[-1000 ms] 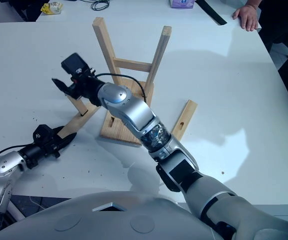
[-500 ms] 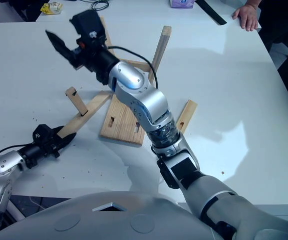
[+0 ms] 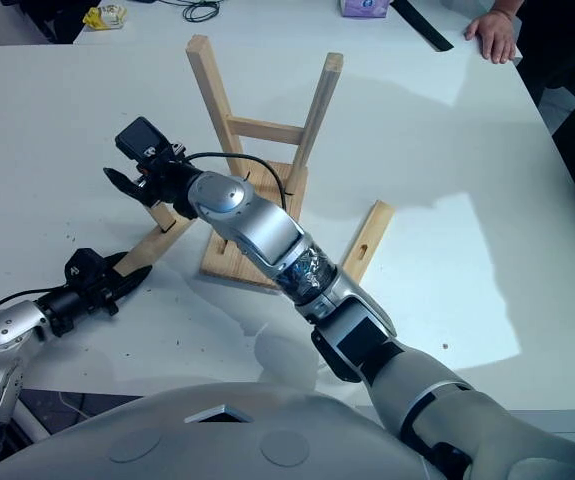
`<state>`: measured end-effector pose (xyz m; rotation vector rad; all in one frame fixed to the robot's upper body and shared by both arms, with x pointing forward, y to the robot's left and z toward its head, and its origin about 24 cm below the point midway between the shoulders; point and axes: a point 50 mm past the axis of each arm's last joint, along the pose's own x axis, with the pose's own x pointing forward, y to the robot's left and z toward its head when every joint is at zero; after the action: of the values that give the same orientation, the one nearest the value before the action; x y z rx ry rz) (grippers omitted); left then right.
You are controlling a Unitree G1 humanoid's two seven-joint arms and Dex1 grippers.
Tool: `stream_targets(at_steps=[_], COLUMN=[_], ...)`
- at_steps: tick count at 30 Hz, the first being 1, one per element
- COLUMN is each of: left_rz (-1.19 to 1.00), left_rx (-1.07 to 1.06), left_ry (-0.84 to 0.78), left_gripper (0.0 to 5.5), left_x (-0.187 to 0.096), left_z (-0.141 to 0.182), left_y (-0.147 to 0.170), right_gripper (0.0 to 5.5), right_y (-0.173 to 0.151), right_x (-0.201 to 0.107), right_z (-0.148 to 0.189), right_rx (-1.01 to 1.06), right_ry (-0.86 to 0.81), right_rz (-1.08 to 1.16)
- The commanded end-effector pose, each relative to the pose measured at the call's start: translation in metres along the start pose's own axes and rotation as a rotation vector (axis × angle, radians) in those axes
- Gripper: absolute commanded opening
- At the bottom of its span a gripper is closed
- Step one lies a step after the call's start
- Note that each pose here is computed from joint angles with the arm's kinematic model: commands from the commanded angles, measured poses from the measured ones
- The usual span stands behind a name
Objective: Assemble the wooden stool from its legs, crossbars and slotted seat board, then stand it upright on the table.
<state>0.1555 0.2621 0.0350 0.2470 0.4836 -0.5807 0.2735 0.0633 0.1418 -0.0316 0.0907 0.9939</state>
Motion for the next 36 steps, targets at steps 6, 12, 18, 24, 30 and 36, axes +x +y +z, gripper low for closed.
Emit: stream_targets(at_steps=[6, 12, 18, 24, 30, 36], left_rz=[0.000, -0.006, -0.007, 0.002, -0.007, 0.007], left_rx=[-0.021, -0.013, -0.012, -0.013, -0.062, -0.082], left_ry=[0.088, 0.087, 0.084, 0.070, 0.019, -0.008], left_gripper=[2.04, 2.04, 2.04, 2.04, 2.04, 2.97], left_x=[-0.003, -0.003, -0.003, 0.000, 0.001, -0.002], left_z=[-0.013, -0.011, -0.009, -0.008, -0.006, 0.000], left_y=[0.002, 0.003, 0.004, 0.004, 0.000, 0.003], right_gripper=[3.22, 3.22, 3.22, 3.22, 3.22, 3.22], right_y=[0.016, 0.017, 0.013, 0.001, -0.034, -0.047], right_x=[0.005, 0.007, 0.012, -0.002, -0.034, -0.065], right_z=[0.069, -0.052, -0.019, 0.077, 0.107, 0.097], right_rx=[0.005, -0.015, -0.005, 0.042, 0.163, 0.150], right_ry=[-0.283, 0.201, 0.070, -0.368, -0.498, -0.471], right_rz=[0.044, -0.009, -0.028, -0.086, -0.172, -0.216])
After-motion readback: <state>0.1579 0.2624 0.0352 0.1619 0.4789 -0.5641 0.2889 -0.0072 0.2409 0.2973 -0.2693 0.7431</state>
